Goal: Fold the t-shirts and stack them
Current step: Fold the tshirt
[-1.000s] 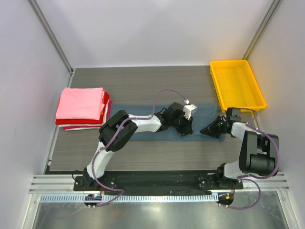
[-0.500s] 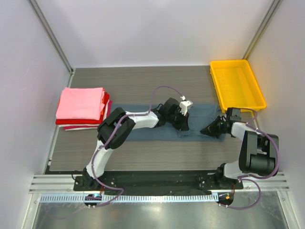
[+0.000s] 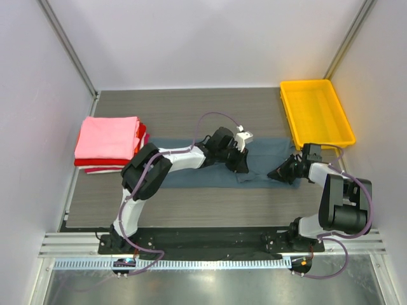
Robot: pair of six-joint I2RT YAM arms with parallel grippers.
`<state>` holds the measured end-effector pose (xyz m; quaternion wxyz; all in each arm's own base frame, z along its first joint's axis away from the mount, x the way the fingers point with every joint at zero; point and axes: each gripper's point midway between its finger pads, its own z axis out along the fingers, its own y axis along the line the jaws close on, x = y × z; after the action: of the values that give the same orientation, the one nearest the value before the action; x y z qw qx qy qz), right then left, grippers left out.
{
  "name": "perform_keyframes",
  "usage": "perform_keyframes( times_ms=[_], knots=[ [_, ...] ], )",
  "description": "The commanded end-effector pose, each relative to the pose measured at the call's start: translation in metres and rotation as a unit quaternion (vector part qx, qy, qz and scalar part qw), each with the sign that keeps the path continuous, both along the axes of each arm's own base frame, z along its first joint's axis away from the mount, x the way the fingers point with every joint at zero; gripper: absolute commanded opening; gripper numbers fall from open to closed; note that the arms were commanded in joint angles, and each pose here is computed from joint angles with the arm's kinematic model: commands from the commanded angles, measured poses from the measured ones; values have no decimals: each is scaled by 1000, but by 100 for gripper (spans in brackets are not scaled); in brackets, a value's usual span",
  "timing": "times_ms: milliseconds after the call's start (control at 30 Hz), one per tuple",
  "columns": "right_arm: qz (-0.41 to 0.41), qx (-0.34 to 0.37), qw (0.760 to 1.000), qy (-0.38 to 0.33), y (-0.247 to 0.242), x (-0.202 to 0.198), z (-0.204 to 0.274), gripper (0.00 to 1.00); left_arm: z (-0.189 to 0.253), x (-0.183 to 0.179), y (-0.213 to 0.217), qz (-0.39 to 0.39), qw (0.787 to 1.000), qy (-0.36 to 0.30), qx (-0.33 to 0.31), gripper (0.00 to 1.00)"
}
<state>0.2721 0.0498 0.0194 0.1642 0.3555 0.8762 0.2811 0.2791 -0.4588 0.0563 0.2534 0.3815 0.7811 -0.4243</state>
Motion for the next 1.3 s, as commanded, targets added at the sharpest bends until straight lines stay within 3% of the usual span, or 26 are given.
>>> perform_keyframes(
  times_ms=[0, 267, 500, 800, 1033, 1267],
  knots=[
    [0, -7, 1000, -11, -3, 2, 3, 3, 32, -7, -2, -14, 1000, -7, -22, 22],
    [-4, -12, 1000, -24, -4, 2, 12, 5, 4, -16, 7, -2, 1000, 21, -6, 22],
    [-6, -12, 999, -43, -7, 10, 30, 10, 49, -7, -9, 1, 999, -4, -43, 25],
    [-5, -26, 999, -19, -13, 2, 17, 10, 72, -35, -59, -40, 997, -9, -71, 28],
    [-10, -26, 1000, -10, -18, 3, 9, 9, 45, -54, -88, -61, 995, 29, -72, 28],
    [-19, -23, 999, -17, -24, 6, 14, 8, -7, -42, -78, -25, 998, 51, -9, 24]
  ],
)
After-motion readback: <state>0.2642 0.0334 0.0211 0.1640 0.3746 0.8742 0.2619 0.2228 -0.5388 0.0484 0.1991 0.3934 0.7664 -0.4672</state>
